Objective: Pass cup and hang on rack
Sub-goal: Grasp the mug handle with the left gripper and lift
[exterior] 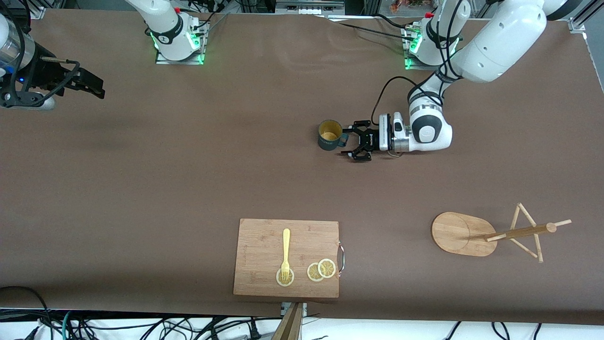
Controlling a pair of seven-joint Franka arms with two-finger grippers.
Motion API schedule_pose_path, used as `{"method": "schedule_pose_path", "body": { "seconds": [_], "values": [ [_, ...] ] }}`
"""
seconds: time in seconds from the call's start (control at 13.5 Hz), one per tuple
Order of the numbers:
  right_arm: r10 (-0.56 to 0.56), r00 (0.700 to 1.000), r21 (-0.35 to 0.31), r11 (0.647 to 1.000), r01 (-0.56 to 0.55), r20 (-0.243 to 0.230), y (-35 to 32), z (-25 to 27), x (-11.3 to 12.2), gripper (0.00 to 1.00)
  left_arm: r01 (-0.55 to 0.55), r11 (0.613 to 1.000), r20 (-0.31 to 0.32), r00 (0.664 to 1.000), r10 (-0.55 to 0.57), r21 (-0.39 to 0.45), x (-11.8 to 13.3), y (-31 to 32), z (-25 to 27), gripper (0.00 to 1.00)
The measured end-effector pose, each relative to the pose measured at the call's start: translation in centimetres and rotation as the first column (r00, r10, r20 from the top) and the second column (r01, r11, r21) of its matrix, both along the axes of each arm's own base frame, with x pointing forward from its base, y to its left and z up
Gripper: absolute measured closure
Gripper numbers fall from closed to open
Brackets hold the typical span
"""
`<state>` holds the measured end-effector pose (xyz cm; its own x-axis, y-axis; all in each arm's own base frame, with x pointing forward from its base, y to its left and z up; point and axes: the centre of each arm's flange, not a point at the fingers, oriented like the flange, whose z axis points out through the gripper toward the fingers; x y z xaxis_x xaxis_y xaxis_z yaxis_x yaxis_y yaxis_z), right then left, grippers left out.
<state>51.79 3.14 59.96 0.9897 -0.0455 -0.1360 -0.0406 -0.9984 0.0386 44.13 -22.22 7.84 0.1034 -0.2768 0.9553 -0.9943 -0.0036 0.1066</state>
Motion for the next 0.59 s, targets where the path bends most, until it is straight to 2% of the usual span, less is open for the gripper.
{"method": "schedule_pose_path", "body": {
  "seconds": [0.37,0.59],
  "values": [
    [0.0,1.0,0.0,1.0,0.0,0.0,0.0,0.0,0.0,0.0,-0.014,0.999,-0.046,0.999,0.012,-0.047,-0.17,-0.3,-0.19,0.8],
    [0.0,1.0,0.0,1.0,0.0,0.0,0.0,-0.01,0.0,0.0,-0.039,0.996,-0.094,0.995,0.032,-0.082,0.23,-0.34,0.21,0.79]
  ]
}}
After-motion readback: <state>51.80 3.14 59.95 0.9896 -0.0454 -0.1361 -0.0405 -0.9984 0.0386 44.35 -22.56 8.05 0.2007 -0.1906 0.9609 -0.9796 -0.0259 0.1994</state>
